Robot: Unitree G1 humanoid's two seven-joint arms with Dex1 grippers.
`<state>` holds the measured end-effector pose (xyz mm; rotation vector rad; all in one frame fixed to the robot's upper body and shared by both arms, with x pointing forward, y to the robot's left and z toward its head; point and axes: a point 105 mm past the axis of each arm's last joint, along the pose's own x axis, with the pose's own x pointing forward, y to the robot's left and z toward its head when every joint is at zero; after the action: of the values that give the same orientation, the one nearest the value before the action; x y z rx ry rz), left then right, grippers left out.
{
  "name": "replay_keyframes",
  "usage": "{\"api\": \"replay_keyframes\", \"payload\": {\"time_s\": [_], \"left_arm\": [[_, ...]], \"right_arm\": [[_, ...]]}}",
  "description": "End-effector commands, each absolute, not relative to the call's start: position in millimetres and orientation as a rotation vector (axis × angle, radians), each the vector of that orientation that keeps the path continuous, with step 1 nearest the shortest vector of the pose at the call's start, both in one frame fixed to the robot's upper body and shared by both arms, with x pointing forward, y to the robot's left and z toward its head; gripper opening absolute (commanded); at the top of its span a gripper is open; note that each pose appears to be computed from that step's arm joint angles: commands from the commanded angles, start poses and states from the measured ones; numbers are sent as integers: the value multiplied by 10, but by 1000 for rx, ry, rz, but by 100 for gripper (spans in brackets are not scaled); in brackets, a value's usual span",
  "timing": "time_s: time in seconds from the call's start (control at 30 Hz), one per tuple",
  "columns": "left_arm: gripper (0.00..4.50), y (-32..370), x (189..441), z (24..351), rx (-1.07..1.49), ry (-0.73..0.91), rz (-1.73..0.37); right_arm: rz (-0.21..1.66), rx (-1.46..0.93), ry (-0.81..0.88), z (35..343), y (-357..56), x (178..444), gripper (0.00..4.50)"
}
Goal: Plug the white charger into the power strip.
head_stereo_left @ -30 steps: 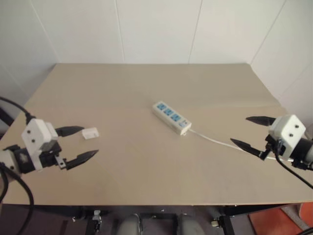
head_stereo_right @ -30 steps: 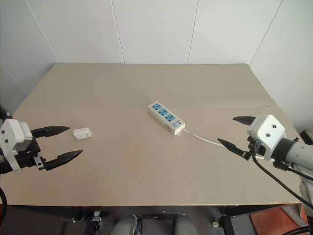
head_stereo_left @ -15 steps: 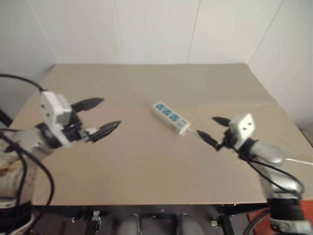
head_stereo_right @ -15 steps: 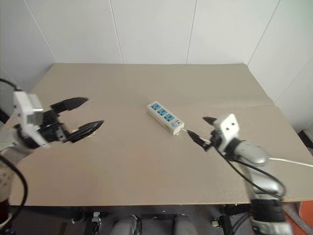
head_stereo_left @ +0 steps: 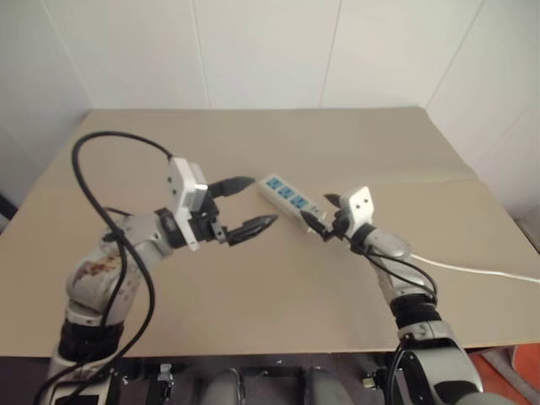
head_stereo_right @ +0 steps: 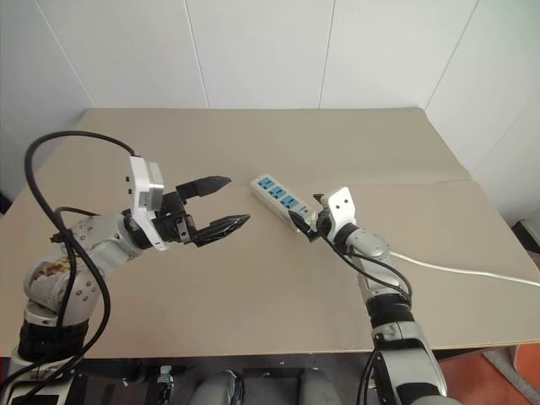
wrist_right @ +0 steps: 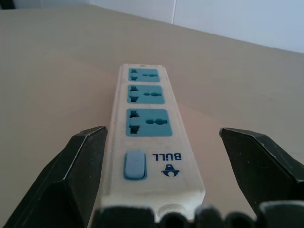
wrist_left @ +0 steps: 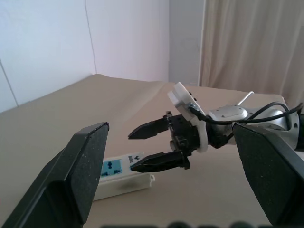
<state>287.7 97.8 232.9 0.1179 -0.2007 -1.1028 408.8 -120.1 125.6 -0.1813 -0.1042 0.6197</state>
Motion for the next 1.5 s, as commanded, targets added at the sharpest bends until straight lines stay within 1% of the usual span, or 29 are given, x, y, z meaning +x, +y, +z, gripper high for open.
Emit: {"api": "replay_keyframes", "payload": {"time_s": [0.03,0.33,0.43,0.57,0.73,1.07,1.37,1.47,1.5], "left_arm": [[450,930,2840,2416,131,-238,-1135],[450,935,2839,2308,175,-161,-1151],[450,968,2890,2260,185,-123,-1102],[450,1019,2902,2265,168,-115,-1077],[450,1076,2977,2210,158,-59,-1020],[450,1112,3024,2104,171,45,-976],[450,1151,3023,2090,184,68,-956],[450,1158,3014,2097,185,65,-954],[450,1161,3015,2100,185,64,-954]], "right_arm": [[634,-180,-105,1249,-1128,4182,447],[634,-187,-1,1004,-1028,4311,447],[669,-200,-17,1026,-982,4293,447],[728,-170,-75,1121,-916,4232,447],[729,-153,-78,1116,-906,4218,447],[696,-147,1,964,-908,4264,447],[716,-103,117,716,-875,4219,447],[709,-113,133,646,-899,4197,389],[708,-116,136,628,-903,4190,359]]}}
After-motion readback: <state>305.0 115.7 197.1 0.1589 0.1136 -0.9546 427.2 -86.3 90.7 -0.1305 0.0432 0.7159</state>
